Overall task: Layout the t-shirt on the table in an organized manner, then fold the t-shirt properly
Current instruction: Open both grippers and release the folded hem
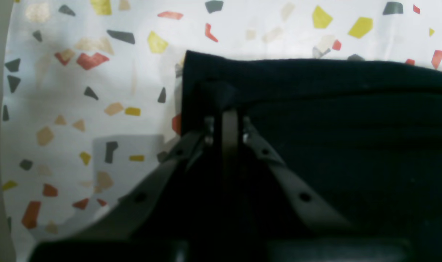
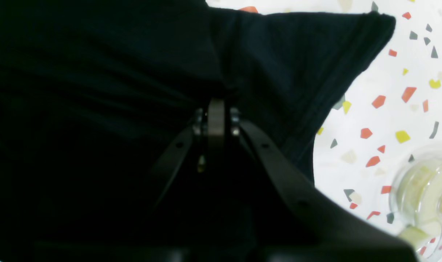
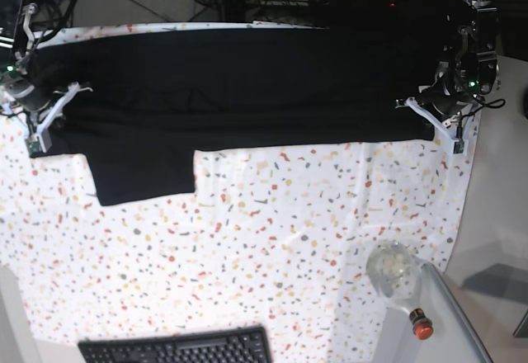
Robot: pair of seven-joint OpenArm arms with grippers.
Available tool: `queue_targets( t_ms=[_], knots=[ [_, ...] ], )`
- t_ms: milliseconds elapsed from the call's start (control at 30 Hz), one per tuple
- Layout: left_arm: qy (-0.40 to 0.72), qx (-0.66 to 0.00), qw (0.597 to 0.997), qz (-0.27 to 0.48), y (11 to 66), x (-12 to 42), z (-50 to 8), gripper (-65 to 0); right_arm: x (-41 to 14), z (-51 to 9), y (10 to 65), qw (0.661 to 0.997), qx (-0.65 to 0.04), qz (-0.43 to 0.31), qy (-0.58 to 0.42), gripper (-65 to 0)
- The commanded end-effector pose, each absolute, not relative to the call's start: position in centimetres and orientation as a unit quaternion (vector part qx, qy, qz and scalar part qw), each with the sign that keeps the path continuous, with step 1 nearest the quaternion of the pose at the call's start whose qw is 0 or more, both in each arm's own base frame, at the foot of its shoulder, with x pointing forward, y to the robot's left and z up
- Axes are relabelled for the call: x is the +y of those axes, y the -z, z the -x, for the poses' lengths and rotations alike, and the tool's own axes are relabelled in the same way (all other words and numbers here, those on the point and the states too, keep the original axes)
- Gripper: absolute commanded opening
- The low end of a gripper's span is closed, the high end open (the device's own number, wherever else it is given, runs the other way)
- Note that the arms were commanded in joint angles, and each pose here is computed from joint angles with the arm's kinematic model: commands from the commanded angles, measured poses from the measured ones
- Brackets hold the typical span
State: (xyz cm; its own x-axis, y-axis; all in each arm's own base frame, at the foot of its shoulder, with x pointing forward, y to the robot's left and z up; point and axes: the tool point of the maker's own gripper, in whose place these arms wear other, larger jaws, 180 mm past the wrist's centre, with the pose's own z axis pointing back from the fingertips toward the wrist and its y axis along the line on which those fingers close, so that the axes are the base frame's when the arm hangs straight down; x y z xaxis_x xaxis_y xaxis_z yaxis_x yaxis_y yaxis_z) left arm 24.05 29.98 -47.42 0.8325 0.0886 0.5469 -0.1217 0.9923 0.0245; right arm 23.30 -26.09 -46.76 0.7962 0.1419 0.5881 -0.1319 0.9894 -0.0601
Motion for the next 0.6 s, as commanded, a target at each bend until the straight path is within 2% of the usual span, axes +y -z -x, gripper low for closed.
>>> queue_targets(
  t_ms=[0, 33, 100, 167, 267, 333, 400, 467, 567],
  knots=[
    [-0.054, -0.298, 0.952, -0.043, 46.4, 31.0, -24.9, -65.0, -27.0, -24.1, 45.7, 0.943, -0.324, 0.021, -0.073, -65.0],
    [-0.054, -0.298, 0.952, -0.043, 46.4, 31.0, -24.9, -65.0, -27.0, -24.1, 45.6, 0.944, -0.321, 0.022, -0.074, -64.7],
    [-0.054, -0.298, 0.952, -0.043, 46.4, 31.0, -24.9, -65.0, -27.2, -24.2, 44.9, 0.941, -0.327, 0.029, -0.075, -50.6],
    [-0.055, -0.3, 0.951, -0.044, 46.3, 31.1, -25.0, -51.7, -27.3, -24.6, 43.9, 0.937, -0.343, 0.033, -0.062, -38.7],
    [-0.058, -0.305, 0.949, -0.046, 45.9, 31.3, -25.2, -30.6, -27.9, -25.3, 41.3, 0.922, -0.382, 0.05, -0.034, -24.5],
    [-0.058, -0.307, 0.949, -0.047, 45.7, 31.5, -25.4, -19.1, -27.7, -25.0, 39.7, 0.914, -0.4, 0.059, -0.033, -21.8],
    [-0.056, -0.314, 0.946, -0.047, 45.3, 31.6, -25.7, -11.8, -27.1, -25.6, 38.0, 0.904, -0.421, 0.065, -0.042, -21.8],
    [-0.065, -0.329, 0.941, -0.051, 44.3, 32.1, -26.0, -9.9, -26.8, -26.2, 37.3, 0.898, -0.433, 0.064, -0.042, -21.8],
    [-0.103, -0.359, 0.925, -0.065, 42.2, 34.1, -25.9, -10.2, -26.6, -29.1, 36.2, 0.889, -0.452, 0.058, -0.038, -21.8]
  ],
)
